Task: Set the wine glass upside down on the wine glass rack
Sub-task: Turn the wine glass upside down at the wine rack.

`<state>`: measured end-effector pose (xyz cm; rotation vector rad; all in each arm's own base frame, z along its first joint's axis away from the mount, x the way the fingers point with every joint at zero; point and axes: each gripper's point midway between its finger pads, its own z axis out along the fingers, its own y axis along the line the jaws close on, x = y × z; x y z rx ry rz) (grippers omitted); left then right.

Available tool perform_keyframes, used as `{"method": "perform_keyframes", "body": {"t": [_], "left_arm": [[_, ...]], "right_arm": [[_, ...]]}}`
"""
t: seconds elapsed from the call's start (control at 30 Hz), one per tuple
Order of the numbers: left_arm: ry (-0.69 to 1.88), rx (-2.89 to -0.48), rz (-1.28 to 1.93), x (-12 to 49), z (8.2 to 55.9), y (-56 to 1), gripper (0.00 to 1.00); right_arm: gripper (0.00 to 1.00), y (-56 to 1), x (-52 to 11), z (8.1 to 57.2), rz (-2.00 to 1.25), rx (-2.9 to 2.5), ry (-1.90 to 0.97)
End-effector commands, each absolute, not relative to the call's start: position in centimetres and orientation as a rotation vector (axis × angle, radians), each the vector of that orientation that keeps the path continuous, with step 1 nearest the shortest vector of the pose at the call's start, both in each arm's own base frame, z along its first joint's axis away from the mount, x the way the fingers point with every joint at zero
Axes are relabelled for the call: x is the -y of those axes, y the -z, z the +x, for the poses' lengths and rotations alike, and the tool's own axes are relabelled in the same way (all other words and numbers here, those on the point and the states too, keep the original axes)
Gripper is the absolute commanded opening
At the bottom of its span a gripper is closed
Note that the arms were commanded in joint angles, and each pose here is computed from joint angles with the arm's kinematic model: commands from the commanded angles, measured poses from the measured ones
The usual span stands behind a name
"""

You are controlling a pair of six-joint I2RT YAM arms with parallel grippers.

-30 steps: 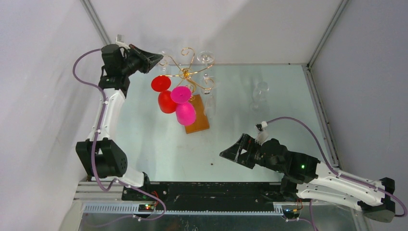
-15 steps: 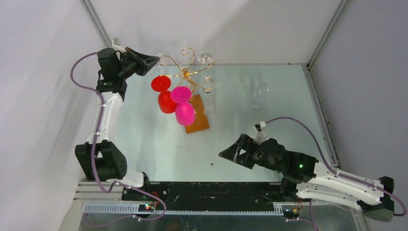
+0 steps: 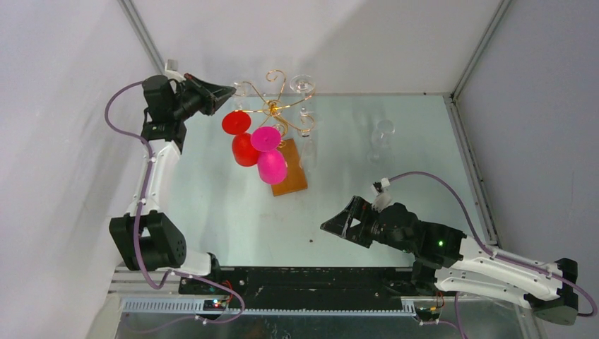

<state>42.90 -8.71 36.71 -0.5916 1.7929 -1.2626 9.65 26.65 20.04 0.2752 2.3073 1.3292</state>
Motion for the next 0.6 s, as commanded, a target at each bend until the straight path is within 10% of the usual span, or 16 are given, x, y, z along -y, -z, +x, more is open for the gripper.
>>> {"method": "perform_keyframes", "body": {"t": [0.0,0.57], "left_arm": [[1.300,-1.709,-0.475,9.25,40.98,-40.32,0.00],[1.298,-1.711,-0.473,9.23,40.55,-39.89,0.06]], "right_arm": [[1.00,-20.59,-27.03,9.85,0.291,-2.284,-1.359],[1.00,-20.54,-26.96,9.79,0.295,-2.287,-1.355]]}}
